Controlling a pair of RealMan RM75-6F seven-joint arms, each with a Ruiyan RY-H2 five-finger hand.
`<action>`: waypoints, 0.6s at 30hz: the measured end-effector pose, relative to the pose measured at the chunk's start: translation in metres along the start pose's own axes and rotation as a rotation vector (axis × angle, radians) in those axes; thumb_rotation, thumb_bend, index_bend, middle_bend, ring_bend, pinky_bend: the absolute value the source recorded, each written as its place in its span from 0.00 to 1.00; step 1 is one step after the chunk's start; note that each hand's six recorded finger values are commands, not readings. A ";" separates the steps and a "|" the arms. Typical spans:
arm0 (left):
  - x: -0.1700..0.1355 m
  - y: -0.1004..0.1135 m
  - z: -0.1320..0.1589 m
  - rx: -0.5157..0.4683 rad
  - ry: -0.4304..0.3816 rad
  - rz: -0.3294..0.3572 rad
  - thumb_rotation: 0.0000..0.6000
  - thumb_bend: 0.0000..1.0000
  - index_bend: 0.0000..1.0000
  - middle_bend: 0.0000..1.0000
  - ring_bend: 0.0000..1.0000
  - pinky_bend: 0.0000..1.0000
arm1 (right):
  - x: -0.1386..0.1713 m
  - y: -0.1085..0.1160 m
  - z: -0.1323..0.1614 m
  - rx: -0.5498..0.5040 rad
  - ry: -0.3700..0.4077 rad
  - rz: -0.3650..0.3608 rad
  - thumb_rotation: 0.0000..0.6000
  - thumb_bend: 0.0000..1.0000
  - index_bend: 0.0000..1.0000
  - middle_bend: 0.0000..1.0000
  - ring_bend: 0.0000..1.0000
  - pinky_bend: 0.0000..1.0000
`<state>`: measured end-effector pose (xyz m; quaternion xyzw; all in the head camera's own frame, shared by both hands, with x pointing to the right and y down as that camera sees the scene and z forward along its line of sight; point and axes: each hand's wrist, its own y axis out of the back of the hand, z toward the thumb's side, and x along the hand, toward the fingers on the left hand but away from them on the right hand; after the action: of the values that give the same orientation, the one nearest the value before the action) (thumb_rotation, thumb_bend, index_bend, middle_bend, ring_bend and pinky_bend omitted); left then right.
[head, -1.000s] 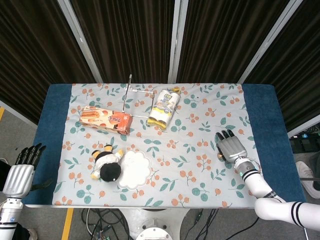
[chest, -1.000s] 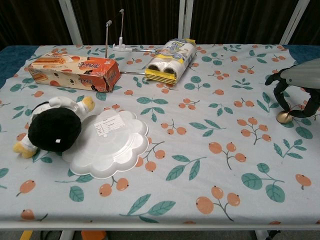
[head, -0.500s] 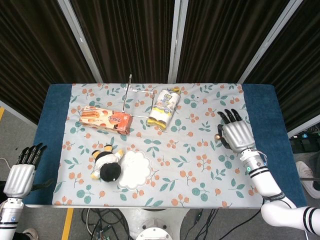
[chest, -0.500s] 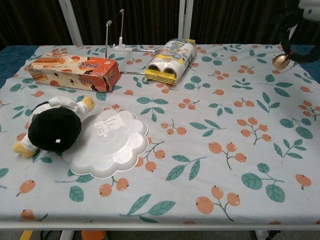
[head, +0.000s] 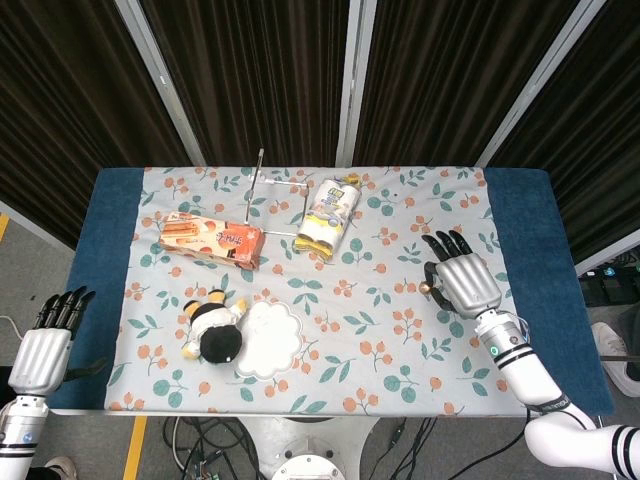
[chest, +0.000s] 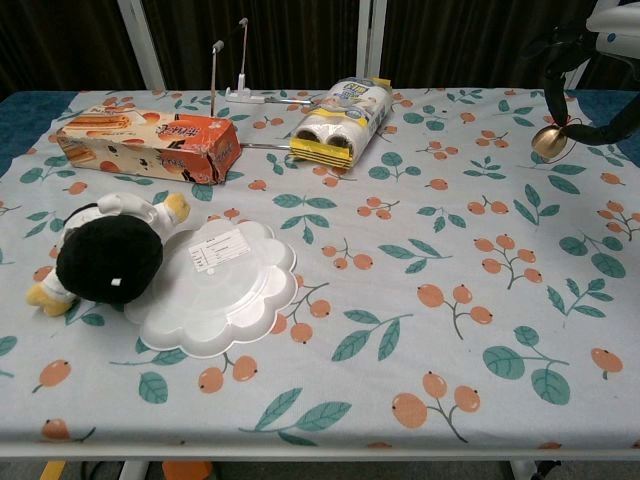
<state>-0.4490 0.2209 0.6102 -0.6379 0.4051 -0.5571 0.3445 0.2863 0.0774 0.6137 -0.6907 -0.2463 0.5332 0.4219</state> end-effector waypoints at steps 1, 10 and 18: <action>0.000 -0.001 0.000 0.000 -0.001 -0.003 1.00 0.02 0.06 0.00 0.00 0.02 | 0.001 0.003 -0.001 0.004 -0.008 -0.015 1.00 0.42 0.70 0.10 0.00 0.00; 0.000 -0.002 0.001 0.001 -0.004 -0.007 1.00 0.02 0.06 0.00 0.00 0.02 | 0.006 0.026 -0.006 0.032 -0.033 -0.138 1.00 0.43 0.73 0.11 0.00 0.00; 0.000 -0.005 0.003 -0.002 -0.009 -0.017 1.00 0.02 0.06 0.00 0.00 0.01 | 0.012 0.025 0.001 0.076 -0.021 -0.139 1.00 0.43 0.74 0.09 0.00 0.00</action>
<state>-0.4456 0.2230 0.6146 -0.6442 0.3985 -0.5567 0.3409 0.2860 0.0741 0.5860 -0.6496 -0.2777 0.5187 0.4814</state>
